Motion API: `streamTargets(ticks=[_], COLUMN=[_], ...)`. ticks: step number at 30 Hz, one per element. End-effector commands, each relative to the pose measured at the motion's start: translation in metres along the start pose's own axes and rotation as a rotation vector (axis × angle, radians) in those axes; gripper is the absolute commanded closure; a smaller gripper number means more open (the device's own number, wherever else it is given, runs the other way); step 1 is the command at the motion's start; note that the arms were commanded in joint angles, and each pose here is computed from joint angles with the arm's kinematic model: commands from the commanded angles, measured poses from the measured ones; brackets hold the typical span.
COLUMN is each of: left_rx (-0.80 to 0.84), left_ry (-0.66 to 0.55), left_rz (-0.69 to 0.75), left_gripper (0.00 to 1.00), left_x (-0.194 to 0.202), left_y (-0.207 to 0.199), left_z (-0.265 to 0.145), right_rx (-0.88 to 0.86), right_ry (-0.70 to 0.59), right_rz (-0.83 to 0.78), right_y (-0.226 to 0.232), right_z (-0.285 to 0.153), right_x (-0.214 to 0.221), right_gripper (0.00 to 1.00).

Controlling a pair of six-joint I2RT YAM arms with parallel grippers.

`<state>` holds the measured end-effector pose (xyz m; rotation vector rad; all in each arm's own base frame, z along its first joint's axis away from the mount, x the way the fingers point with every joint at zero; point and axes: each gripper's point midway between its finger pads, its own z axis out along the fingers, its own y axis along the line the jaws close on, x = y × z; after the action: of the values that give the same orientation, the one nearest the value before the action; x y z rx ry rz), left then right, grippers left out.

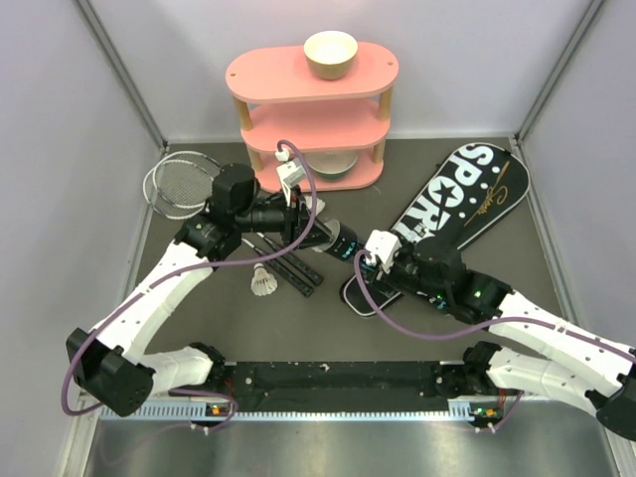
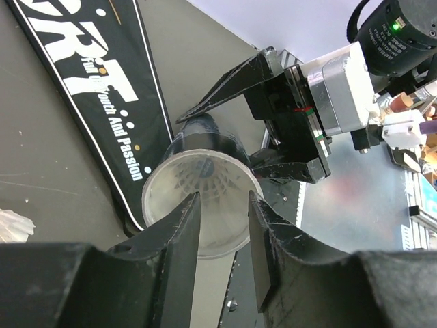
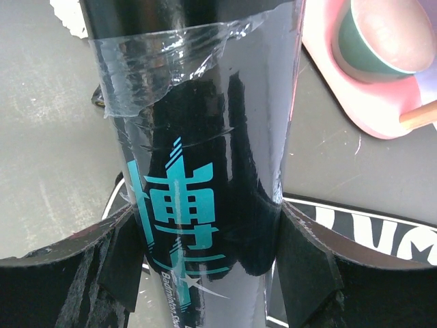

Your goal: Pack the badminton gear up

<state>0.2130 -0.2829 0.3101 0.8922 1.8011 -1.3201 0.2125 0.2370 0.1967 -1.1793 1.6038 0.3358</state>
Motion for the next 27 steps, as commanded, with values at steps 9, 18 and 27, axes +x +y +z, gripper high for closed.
streamTargets(ticks=[9,18,27], left_rx=[0.07,0.052,0.069], left_ry=[-0.117,-0.09,-0.046], left_rz=[0.159,0.106,0.081], left_gripper=[0.34,0.39,0.55], left_x=[-0.015,-0.008,0.001], left_y=[-0.037,-0.025,-0.024], left_z=[-0.02,-0.013,-0.001], right_rx=[0.051,0.05,0.063], right_ry=[-0.06,-0.074,-0.087], right_rz=[-0.025,-0.026,-0.009], right_y=[-0.008,-0.008,-0.011], right_z=[0.001,0.001,0.002], right_x=[-0.022,-0.028,-0.032], right_gripper=[0.82,0.82,0.82])
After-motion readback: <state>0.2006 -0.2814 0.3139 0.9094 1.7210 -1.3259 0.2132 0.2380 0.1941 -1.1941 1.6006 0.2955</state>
